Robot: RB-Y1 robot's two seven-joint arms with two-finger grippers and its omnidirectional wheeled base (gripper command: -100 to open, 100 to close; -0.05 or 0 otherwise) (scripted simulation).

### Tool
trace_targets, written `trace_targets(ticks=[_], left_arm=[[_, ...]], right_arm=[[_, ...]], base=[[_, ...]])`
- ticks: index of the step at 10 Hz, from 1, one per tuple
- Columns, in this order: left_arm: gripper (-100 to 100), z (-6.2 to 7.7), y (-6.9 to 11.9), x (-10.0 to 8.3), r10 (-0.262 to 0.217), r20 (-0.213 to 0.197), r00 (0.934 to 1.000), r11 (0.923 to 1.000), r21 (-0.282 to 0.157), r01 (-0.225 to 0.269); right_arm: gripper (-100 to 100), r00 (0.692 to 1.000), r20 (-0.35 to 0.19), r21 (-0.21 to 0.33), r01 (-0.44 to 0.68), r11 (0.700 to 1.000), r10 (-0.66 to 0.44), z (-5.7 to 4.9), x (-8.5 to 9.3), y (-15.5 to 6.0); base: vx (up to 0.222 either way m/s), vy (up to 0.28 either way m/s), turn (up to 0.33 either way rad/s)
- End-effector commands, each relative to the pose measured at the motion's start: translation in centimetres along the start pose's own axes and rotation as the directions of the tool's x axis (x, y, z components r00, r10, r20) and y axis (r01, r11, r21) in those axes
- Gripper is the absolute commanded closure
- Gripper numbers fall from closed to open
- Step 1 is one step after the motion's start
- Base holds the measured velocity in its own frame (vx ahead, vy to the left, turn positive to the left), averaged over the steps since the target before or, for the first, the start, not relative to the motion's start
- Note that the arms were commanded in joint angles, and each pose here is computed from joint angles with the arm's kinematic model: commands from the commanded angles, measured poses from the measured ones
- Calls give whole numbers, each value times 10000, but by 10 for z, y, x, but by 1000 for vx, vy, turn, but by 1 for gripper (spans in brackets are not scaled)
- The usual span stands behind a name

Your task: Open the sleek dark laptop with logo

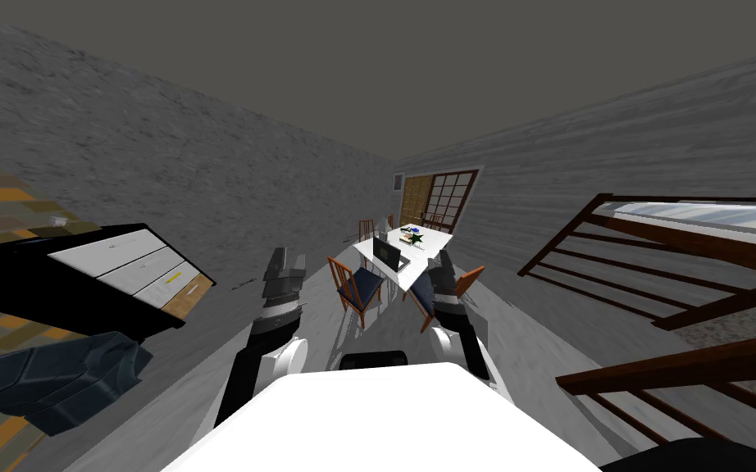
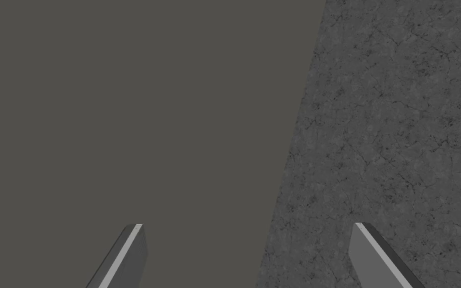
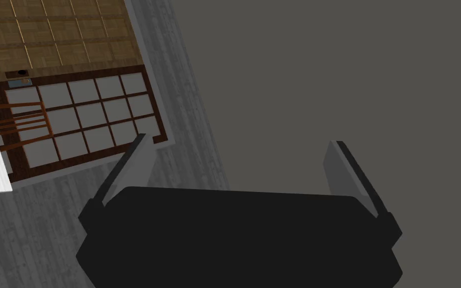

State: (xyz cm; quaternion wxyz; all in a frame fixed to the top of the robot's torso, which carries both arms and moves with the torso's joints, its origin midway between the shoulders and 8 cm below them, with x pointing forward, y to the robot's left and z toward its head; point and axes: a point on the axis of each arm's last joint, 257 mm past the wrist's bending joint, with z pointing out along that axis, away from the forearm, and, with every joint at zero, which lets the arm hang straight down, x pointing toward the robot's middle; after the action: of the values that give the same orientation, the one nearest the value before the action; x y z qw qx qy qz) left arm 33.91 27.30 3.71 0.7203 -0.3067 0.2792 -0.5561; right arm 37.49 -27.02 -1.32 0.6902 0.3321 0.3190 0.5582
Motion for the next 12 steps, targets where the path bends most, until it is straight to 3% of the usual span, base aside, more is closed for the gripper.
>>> trace_targets(ticks=[1,9,10,12], left_arm=[[0,0,0,0,0,0,10000,10000,0,0],[0,0,0,0,0,0,10000,10000,4,0],[0,0,0,0,0,0,10000,10000,4,0],[0,0,0,0,0,0,10000,10000,-3,0]], right_arm=[[0,10000,0,0,0,10000,0,0,0,0],[0,10000,0,-5,0,10000,0,0,0,0],[-100,9985,-364,30,407,9992,-406,-1,2,-3],[-100,9898,-864,83,1141,9934,-1130,-2,4,-9]], base=[[0,0,0],[0,0,0],[12,5,35],[18,14,44]])
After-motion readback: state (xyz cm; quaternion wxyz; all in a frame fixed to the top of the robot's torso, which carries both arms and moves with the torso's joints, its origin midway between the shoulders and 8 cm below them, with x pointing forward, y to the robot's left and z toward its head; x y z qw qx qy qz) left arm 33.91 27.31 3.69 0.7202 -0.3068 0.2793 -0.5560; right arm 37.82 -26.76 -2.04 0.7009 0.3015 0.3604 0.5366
